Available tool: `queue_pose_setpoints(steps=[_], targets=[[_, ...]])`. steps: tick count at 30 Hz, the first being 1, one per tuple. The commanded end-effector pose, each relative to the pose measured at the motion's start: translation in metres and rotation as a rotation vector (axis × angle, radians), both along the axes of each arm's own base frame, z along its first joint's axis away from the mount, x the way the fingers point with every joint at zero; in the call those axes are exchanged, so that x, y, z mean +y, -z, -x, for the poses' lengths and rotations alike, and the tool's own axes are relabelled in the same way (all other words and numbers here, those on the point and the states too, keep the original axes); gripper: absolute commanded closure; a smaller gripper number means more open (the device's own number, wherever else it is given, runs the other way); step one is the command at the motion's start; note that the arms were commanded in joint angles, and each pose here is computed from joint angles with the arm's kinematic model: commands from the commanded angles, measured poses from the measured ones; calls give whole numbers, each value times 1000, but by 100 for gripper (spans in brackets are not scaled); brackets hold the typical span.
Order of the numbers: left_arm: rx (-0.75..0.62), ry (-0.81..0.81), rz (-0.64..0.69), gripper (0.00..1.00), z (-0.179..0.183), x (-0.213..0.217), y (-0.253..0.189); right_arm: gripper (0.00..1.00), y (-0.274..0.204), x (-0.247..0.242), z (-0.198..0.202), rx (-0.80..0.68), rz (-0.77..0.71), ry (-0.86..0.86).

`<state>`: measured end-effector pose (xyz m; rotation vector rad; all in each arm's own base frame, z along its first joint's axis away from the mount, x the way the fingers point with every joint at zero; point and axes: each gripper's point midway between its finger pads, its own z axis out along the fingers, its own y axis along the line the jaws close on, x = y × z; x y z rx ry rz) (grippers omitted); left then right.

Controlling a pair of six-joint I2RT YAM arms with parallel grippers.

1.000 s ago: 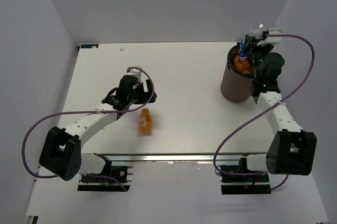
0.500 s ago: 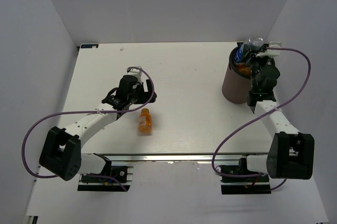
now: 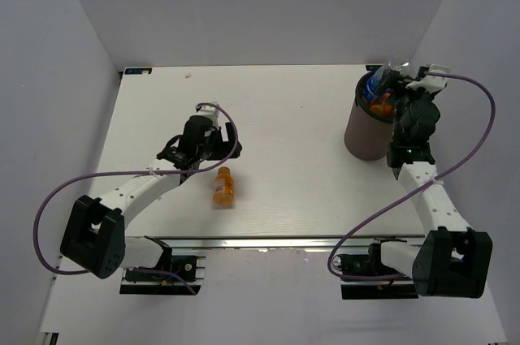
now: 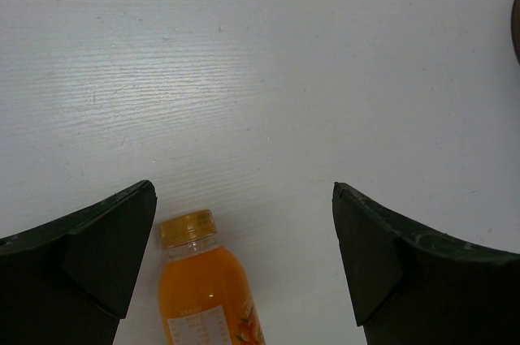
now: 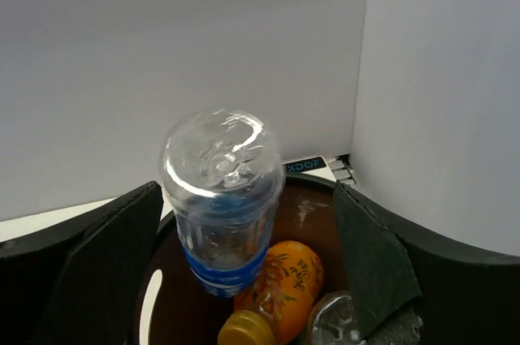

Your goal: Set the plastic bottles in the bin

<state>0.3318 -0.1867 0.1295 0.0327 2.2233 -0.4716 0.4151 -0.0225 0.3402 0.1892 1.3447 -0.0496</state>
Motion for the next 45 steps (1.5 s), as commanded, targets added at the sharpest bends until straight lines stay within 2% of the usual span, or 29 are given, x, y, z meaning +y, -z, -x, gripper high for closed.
queue_pose_setpoints(steps=[1, 6, 10, 17, 20, 23, 24, 26, 33, 36, 42, 45], targets=[[-45, 9, 26, 2, -2, -2, -21, 11, -46, -13, 17, -71, -6, 71], [-37, -2, 19, 2, 1, 2, -20, 11, -67, -21, 27, -55, 33, 118], [-34, -18, 30, 2, 4, 4, -21, 11, -79, -15, 34, -45, 73, 82], [53, -38, 64, 2, 22, 5, 3, 11, -83, -3, 38, -32, 104, 15], [96, -59, 69, 2, 32, 9, 17, 11, -78, 7, 32, -5, 133, -46], [122, -76, 78, 2, 39, 12, 26, 12, -72, 32, 26, 31, 174, -184], [132, -84, 84, 2, 41, 13, 29, 13, -67, 51, 23, 48, 197, -296], [140, -87, 86, 2, 43, 13, 31, 17, -57, 59, 19, 112, 177, -343], [128, -118, 70, 2, 41, 19, 27, 23, -11, 19, 19, 244, 136, -118], [116, -107, 76, 2, 39, 17, 22, 25, 6, 13, 24, 279, 127, -89], [115, -105, 83, 2, 39, 16, 21, 26, 12, -14, 37, 323, 117, 66], [115, -99, 89, 2, 39, 14, 20, 26, 4, -13, 43, 301, 119, 55]])
